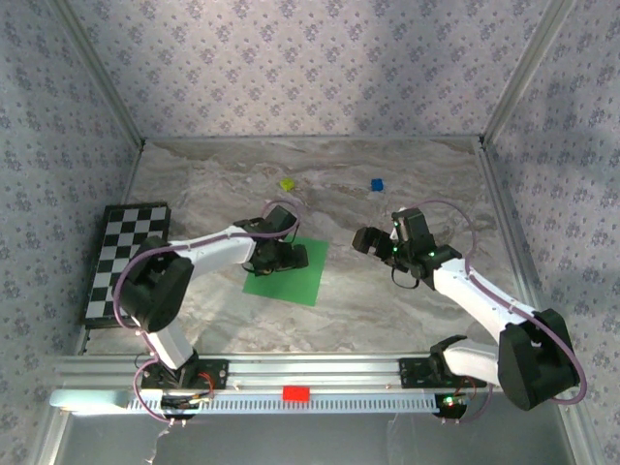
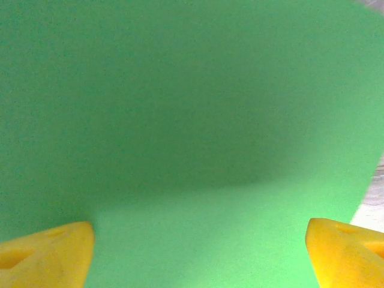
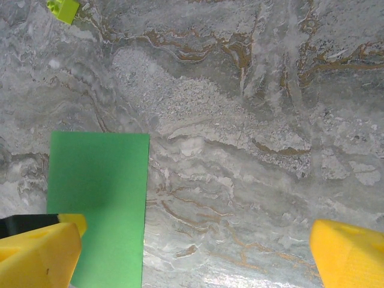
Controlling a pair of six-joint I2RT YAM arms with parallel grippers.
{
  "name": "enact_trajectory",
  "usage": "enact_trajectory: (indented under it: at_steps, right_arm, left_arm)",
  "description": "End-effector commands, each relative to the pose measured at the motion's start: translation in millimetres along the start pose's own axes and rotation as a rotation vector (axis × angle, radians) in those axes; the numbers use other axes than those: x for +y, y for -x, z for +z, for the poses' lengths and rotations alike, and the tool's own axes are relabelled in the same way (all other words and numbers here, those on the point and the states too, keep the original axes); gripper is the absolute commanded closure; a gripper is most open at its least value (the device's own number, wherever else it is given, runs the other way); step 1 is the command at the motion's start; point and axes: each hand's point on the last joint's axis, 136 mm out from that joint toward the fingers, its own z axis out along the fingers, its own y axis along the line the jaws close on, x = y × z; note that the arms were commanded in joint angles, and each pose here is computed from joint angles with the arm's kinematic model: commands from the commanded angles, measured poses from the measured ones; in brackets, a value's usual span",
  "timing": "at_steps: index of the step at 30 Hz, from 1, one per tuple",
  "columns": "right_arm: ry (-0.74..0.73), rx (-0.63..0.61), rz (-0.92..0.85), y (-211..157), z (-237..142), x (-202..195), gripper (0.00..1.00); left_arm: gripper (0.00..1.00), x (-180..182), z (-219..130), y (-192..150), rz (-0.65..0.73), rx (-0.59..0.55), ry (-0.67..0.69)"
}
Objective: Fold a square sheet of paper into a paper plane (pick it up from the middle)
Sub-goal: Move the square sheet of paper to the center of the table.
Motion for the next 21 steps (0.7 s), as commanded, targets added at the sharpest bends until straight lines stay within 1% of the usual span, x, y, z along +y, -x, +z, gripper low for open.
enact_trajectory:
  at_steps: [1, 6, 8, 10, 12, 13, 15, 17, 18, 20, 21]
  right_arm:
    - [-0.01, -0.012, 0.024, 2.2, -2.7, -1.1, 0.0]
    - [-0.051, -0.029, 0.056, 4.5, -4.0, -8.8, 0.0]
    - [-0.068, -0.039, 0.071, 5.9, -6.0, -12.3, 0.0]
    - [-0.075, -0.056, 0.078, 7.7, -9.4, -13.4, 0.0]
    - [-0.075, -0.077, 0.081, 10.2, -13.5, -14.2, 0.0]
    - [-0.061, -0.097, 0.08, 13.5, -16.2, -12.1, 0.0]
    - [0.011, -0.133, 0.075, 17.5, -18.4, -3.6, 0.0]
    - [0.172, -0.13, 0.035, 16.9, -20.0, 17.3, 0.0]
    - [0.203, -0.122, 0.046, 15.9, -20.6, 20.4, 0.0]
    - [0.231, -0.089, 0.047, 13.9, -19.9, 24.9, 0.0]
    - [0.241, -0.067, 0.028, 12.3, -19.8, 28.5, 0.0]
  left_arm:
    - [0.1, 3.5, 10.5, -15.8, -0.103, 0.042, 0.0]
    - [0.1, 9.1, 9.3, -22.8, -0.192, 0.031, 0.038]
    - [0.09, 5.5, 4.2, -23.3, -0.204, 0.003, 0.043]
    - [0.08, -1.6, -4.7, -18.5, -0.173, -0.043, 0.034]
    - [0.03, -5.5, -16.7, -9.5, -0.119, -0.099, 0.043]
    - [0.0, -7.0, -23.0, -3.2, -0.076, -0.129, 0.052]
    - [0.0, -4.2, -36.1, 8.1, -0.013, -0.183, 0.092]
    - [0.0, -2.8, -47.2, 16.8, 0.055, -0.223, 0.114]
    - [0.0, -2.0, -50.4, 18.8, 0.075, -0.231, 0.114]
    - [0.0, -9.1, -48.3, 18.0, 0.124, -0.194, 0.045]
    - [0.0, -10.3, -45.8, 16.5, 0.127, -0.162, 0.02]
